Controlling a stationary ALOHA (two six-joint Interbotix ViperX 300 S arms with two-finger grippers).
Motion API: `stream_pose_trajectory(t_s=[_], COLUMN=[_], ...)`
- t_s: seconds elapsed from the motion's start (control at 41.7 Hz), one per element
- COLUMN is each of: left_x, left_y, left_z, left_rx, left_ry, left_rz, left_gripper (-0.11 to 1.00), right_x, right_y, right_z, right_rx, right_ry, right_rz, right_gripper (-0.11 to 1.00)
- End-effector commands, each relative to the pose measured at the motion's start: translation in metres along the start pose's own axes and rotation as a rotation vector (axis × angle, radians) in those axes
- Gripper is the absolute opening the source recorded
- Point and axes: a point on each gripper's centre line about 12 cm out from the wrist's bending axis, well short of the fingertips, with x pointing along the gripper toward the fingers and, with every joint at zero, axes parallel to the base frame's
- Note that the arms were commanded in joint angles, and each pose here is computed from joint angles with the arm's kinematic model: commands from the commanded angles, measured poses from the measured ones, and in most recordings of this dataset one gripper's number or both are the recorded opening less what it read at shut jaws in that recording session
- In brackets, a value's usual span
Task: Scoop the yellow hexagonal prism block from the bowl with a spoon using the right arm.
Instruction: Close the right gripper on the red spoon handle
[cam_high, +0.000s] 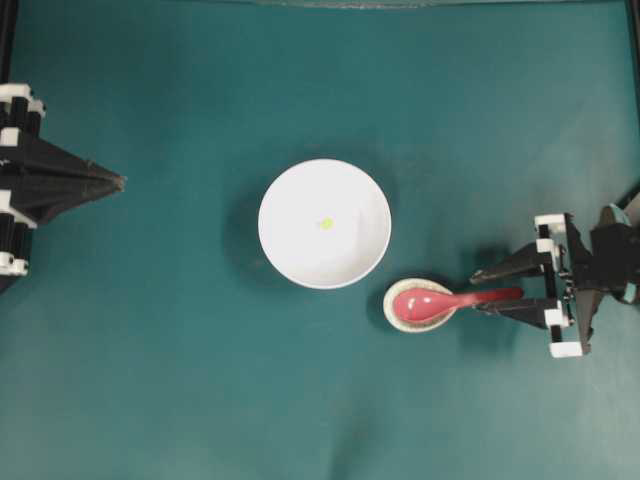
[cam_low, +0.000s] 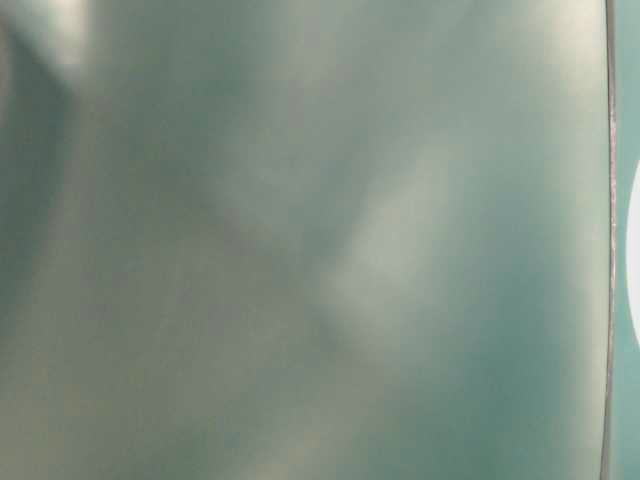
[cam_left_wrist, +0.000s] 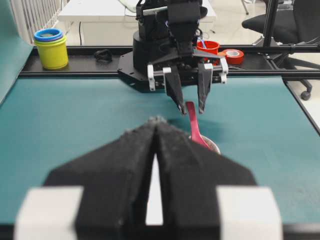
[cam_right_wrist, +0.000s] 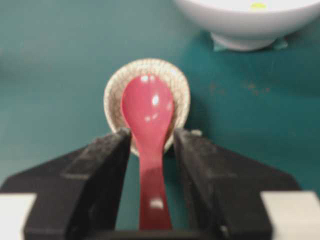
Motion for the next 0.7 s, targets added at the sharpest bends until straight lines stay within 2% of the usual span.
stream_pose_trajectory(t_s=[0.0, 0.24, 0.527, 0.671], left_x=[0.002, 0.002, 0.002, 0.002], left_y=[0.000, 0.000, 0.000, 0.000], left_z=[0.007, 0.007, 0.006, 0.005], left_rx=[0.005, 0.005, 0.003, 0.003], left_ry=[-0.018, -0.015, -0.008, -0.003], left_rz=[0.000, 0.000, 0.000, 0.001], left_gripper=[0.00, 0.00, 0.00, 0.00], right_x=[0.005, 0.009, 0.009, 0.010], right_y=[0.005, 0.005, 0.005, 0.006], right_z=[-0.001, -0.012, -0.012, -0.014], right_rx=[0.001, -0.006, -0.007, -0.003], right_ry=[-0.007, 0.035, 0.040, 0.054], right_rz=[0.009, 0.003, 0.002, 0.001], right_gripper=[0.47, 0.47, 0.47, 0.41])
